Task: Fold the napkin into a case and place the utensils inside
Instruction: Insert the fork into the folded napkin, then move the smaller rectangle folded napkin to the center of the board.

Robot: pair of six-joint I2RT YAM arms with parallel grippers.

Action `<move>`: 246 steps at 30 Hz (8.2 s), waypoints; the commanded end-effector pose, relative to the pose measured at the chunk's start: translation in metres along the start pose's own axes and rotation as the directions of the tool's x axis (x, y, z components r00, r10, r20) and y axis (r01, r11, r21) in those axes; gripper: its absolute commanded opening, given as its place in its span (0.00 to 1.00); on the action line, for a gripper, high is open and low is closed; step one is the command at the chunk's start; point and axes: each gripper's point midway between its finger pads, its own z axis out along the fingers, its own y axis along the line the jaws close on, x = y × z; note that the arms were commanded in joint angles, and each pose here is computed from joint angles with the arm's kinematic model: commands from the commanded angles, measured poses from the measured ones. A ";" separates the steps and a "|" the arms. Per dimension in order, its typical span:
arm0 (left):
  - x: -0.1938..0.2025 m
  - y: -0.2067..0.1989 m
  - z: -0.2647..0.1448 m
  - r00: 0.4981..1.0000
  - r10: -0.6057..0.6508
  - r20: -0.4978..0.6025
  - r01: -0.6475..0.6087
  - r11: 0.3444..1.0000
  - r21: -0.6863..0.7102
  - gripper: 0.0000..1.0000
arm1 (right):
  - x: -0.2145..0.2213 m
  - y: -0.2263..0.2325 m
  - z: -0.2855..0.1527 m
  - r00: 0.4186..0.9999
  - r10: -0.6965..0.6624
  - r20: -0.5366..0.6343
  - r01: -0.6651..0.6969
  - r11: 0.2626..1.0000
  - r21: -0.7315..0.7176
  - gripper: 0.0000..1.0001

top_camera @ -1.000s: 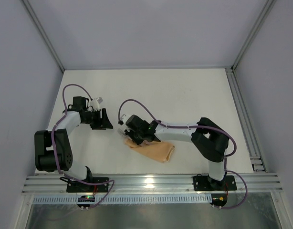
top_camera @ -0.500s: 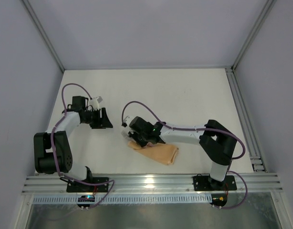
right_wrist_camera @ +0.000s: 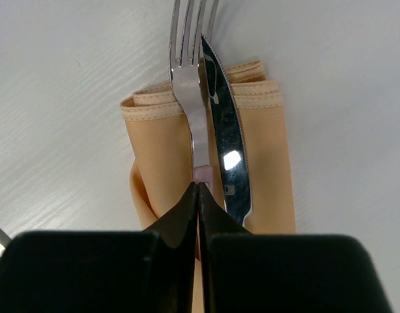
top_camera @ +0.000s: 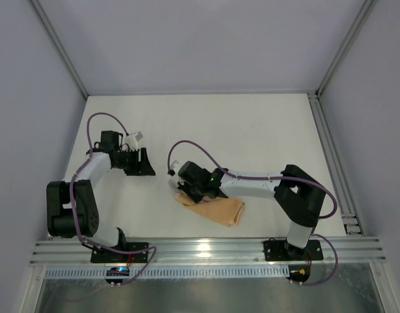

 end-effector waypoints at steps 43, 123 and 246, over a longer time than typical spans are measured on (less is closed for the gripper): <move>0.027 -0.017 0.047 0.799 0.484 -0.357 -0.570 0.798 -0.193 0.24 | 0.192 -0.058 -0.128 0.726 0.687 -0.031 -0.558 0.614 0.559 0.14; 0.010 -0.065 -0.060 0.714 0.631 -0.305 -0.697 0.682 -0.221 0.50 | 0.003 -0.067 -0.152 0.909 0.326 0.259 -0.349 0.936 0.045 0.50; 0.034 -0.003 -0.116 0.880 0.458 -0.127 -0.468 0.789 -0.397 0.69 | -0.116 -0.229 -0.049 0.542 0.651 0.532 -0.733 0.675 -0.080 0.28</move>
